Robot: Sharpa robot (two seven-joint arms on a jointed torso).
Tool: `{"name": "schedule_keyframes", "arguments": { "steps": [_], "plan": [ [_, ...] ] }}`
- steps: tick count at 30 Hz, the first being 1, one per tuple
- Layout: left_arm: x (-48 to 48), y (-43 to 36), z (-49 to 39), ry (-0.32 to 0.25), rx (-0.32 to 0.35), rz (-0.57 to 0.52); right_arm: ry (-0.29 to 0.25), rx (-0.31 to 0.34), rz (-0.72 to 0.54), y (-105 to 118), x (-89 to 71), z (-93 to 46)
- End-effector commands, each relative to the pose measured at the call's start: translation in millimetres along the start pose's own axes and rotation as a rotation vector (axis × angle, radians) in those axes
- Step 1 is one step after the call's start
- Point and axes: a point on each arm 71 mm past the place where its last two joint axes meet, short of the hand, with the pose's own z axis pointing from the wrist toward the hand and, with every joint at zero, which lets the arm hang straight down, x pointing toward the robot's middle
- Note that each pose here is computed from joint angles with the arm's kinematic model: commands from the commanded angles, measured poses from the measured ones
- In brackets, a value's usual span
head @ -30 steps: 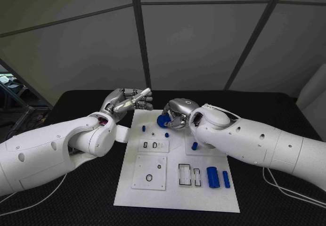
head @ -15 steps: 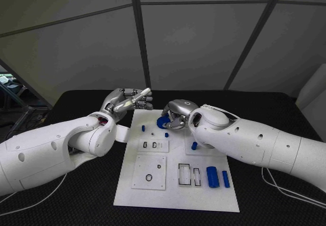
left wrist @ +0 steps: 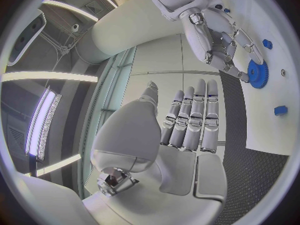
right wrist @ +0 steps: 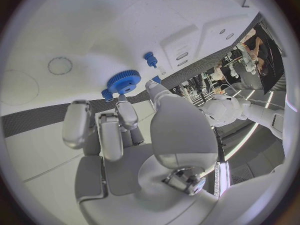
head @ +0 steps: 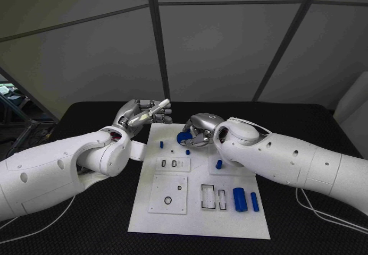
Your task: Assemble the parts on the task board
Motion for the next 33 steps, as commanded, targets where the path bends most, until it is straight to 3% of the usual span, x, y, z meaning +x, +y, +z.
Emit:
{"name": "schedule_keyframes", "arguments": {
  "steps": [1,8,13,16,25,33],
  "plan": [
    [0.8,-1.1,0.4,0.011,0.005,-0.001,-0.020,0.006,0.017,-3.8,-1.0,-2.1],
    [-1.4,-0.7,0.4,0.007,0.003,0.001,-0.179,-0.057,0.090,-7.9,-14.8,-12.5],
    [-3.1,-0.3,0.5,0.004,0.002,0.002,-0.236,-0.094,0.152,-15.9,-22.0,-24.3],
    [-4.1,0.0,0.6,0.002,0.001,0.003,-0.229,-0.086,0.199,-27.3,-24.8,-36.1],
    [-7.7,0.7,0.8,-0.006,-0.001,0.008,-0.136,-0.023,0.380,-81.5,-34.5,-87.3],
    [-8.9,1.9,2.1,-0.009,0.000,0.009,-0.145,0.057,0.411,-128.9,-43.3,-121.0]
  ]
}}
